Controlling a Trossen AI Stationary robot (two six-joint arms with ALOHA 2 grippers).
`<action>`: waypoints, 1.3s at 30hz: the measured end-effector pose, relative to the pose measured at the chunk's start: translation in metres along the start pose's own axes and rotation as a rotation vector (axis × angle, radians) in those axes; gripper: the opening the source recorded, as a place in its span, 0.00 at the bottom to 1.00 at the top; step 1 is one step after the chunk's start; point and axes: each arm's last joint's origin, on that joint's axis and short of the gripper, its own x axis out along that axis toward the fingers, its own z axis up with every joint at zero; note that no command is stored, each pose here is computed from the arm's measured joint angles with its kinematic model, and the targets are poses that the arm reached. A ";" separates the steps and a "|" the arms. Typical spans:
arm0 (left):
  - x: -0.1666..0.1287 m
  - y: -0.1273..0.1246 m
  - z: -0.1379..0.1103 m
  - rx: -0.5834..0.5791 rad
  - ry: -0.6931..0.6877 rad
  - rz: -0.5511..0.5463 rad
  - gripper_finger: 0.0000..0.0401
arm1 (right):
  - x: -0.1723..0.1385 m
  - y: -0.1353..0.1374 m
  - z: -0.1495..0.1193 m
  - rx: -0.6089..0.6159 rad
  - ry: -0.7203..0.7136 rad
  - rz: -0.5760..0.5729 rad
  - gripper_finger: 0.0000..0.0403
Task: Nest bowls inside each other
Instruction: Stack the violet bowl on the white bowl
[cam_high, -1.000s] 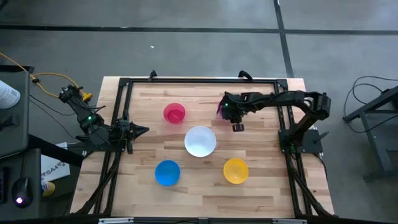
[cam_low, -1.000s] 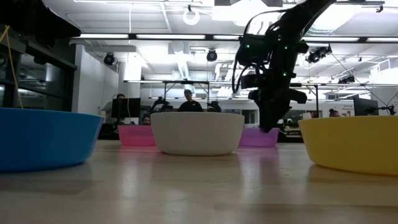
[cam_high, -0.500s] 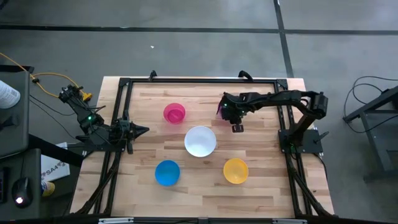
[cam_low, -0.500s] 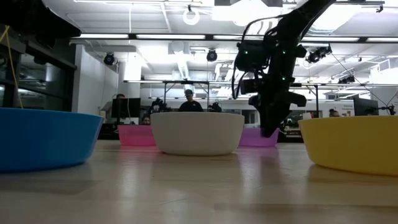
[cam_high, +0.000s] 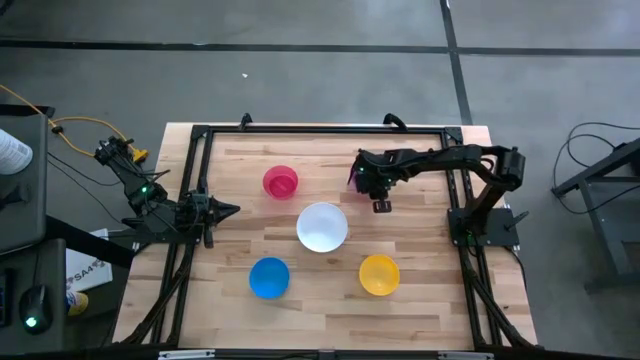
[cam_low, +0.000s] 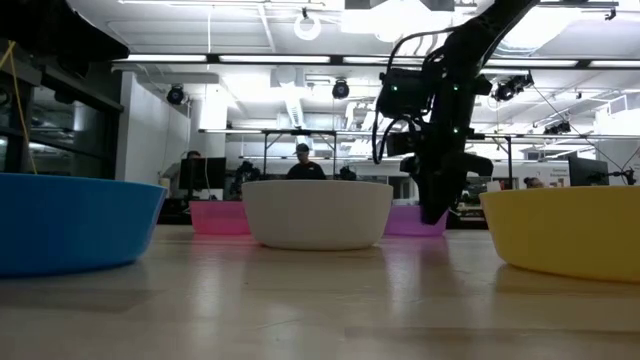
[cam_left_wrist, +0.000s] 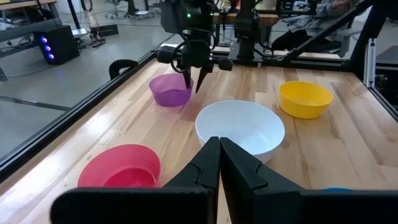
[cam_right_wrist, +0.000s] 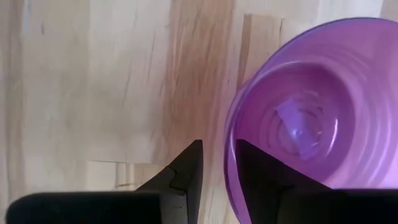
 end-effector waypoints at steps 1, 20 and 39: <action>0.000 0.000 0.000 0.000 0.000 0.000 0.03 | 0.000 0.000 0.000 0.000 0.001 -0.001 0.22; 0.000 0.000 0.000 0.000 0.000 0.001 0.03 | 0.000 0.000 0.000 0.000 0.001 -0.002 0.12; 0.000 0.000 0.000 0.000 -0.001 0.001 0.03 | 0.000 -0.001 0.000 -0.001 0.017 -0.039 0.01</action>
